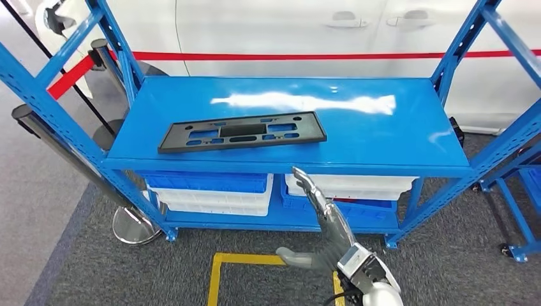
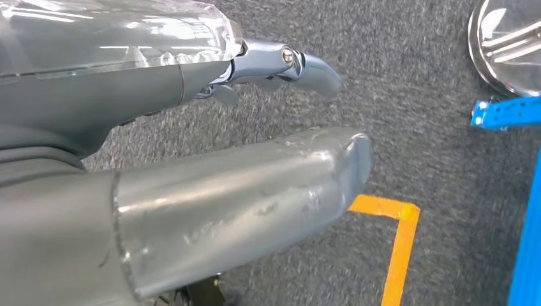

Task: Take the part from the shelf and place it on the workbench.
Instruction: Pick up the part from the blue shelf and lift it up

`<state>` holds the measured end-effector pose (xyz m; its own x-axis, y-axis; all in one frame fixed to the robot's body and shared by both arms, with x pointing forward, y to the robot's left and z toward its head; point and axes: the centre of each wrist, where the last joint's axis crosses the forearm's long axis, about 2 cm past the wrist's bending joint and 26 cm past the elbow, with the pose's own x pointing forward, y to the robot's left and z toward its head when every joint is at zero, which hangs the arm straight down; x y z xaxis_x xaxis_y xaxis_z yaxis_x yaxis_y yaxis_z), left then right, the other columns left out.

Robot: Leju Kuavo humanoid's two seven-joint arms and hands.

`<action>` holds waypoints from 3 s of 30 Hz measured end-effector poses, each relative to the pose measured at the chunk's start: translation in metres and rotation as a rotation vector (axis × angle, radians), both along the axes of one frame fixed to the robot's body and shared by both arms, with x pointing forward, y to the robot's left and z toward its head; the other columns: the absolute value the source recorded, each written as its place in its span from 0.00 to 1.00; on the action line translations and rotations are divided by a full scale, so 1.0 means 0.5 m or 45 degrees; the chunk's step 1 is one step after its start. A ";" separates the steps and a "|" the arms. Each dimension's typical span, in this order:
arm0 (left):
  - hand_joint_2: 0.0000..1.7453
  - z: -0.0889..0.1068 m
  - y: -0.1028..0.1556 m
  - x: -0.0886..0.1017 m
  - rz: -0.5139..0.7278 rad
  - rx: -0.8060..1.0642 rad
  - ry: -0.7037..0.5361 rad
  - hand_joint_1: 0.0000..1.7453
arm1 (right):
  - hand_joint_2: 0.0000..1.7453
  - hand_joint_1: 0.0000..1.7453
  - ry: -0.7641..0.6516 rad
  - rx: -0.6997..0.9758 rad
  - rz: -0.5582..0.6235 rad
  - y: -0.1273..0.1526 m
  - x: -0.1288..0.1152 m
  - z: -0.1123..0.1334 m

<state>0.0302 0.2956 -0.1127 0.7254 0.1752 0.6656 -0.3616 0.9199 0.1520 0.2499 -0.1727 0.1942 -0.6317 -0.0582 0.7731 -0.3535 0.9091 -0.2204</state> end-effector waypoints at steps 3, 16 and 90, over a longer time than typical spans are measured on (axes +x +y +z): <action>0.00 0.000 0.000 0.002 0.000 0.001 -0.004 0.00 | 1.00 0.00 -0.085 -0.085 -0.070 0.006 -0.004 0.016; 0.00 0.000 0.005 0.004 -0.019 0.015 0.000 0.00 | 1.00 0.00 -0.399 -0.473 -0.382 0.038 -0.010 0.031; 0.00 0.004 0.110 -0.027 -0.168 -0.048 0.174 0.00 | 1.00 0.00 -0.506 -1.005 -0.657 0.241 0.093 -0.034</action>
<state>0.0166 0.3506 -0.1108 0.8269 0.0957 0.5541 -0.2162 0.9638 0.1562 0.2962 -0.0523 0.1770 -0.6545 0.7284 0.2023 0.2693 0.4747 -0.8379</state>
